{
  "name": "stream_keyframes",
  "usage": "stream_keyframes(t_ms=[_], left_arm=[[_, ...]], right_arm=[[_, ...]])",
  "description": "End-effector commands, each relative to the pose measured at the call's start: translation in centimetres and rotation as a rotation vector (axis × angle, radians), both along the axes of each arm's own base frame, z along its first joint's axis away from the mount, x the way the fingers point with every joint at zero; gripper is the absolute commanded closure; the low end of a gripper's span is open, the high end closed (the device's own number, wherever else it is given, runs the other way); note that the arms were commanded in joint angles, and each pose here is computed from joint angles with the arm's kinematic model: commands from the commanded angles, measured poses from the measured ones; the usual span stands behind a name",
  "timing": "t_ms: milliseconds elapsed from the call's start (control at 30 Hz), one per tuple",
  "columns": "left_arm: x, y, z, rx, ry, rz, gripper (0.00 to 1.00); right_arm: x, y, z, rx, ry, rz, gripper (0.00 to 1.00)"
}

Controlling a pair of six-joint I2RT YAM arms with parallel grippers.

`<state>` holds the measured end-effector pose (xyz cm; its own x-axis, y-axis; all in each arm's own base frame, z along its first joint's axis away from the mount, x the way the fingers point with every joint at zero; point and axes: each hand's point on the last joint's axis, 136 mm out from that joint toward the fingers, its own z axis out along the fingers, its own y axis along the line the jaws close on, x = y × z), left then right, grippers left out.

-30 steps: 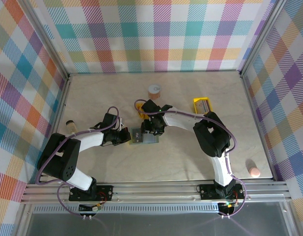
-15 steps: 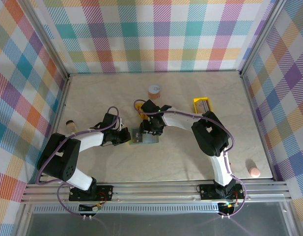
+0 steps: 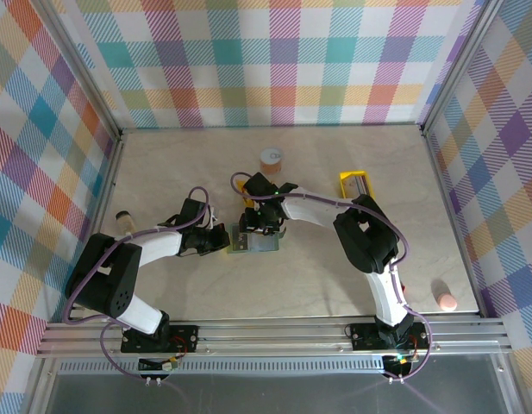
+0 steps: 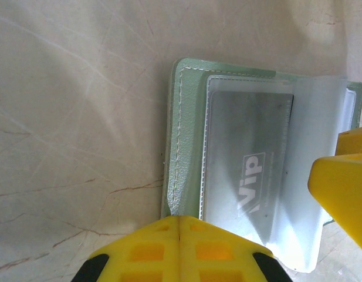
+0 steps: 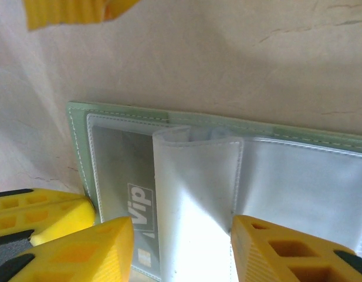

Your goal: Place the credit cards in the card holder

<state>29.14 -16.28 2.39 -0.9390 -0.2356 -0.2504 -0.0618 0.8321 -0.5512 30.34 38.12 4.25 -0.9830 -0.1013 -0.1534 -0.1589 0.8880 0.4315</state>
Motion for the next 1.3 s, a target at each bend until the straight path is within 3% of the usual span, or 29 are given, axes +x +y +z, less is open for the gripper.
stream_keyframes(t_ms=[0, 800, 1267], left_arm=[[-0.4, 0.5, -0.2, 0.005, 0.011, -0.003, 1.0], [-0.6, 0.8, 1.9, -0.011, -0.003, 0.034, 0.99], [-1.8, 2.9, 2.7, -0.043, -0.005, 0.177, 0.99]], right_arm=[[-0.1, 1.1, 0.6, 0.034, 0.006, 0.003, 0.54], [-0.4, 3.2, 0.2, 0.117, 0.047, 0.019, 0.6], [-0.4, 5.4, 1.8, 0.159, 0.029, 0.046, 0.62]])
